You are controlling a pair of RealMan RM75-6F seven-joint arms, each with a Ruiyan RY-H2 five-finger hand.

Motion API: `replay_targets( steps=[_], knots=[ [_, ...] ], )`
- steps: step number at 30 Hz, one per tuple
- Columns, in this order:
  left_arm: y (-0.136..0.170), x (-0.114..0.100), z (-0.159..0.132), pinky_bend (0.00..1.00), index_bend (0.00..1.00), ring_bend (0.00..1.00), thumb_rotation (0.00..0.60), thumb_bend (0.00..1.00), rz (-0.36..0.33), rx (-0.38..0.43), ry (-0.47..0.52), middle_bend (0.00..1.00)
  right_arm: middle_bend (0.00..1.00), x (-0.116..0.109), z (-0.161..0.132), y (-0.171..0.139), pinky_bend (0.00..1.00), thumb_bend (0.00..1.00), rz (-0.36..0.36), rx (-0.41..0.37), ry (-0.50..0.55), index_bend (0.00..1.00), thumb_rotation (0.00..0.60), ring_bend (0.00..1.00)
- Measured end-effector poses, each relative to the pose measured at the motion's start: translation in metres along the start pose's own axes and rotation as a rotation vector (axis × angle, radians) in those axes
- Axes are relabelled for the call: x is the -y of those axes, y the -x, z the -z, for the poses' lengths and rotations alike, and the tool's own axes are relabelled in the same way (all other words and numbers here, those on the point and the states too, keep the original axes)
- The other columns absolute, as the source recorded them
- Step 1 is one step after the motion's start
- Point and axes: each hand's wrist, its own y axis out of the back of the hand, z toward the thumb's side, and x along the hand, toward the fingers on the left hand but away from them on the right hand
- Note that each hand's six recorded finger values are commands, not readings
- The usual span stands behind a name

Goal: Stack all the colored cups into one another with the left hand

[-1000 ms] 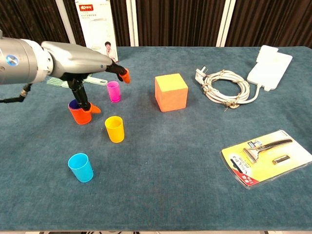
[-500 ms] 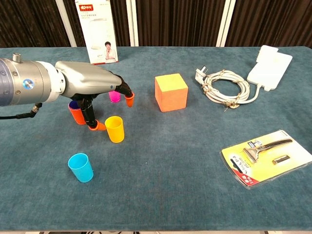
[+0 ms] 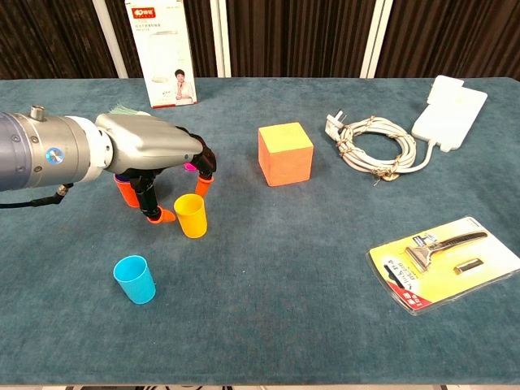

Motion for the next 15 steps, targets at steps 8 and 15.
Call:
replay_targets(
  steps=[8,15],
  knots=[
    [-0.0014,-0.0006,0.0003,0.0,0.45,0.0,0.6,0.31,-0.01,-0.006,-0.002,0.13,0.07,0.0002,0.0003,0.0003,0.07,0.4,0.001,0.001,0.0,0.13,0.6,0.09],
    [-0.0002,-0.005,0.0029,0.0,0.45,0.0,0.6,0.32,-0.026,-0.012,0.004,0.14,0.07,0.0,-0.0004,0.0,0.07,0.4,0.003,-0.002,0.0,0.13,0.6,0.09]
  ],
)
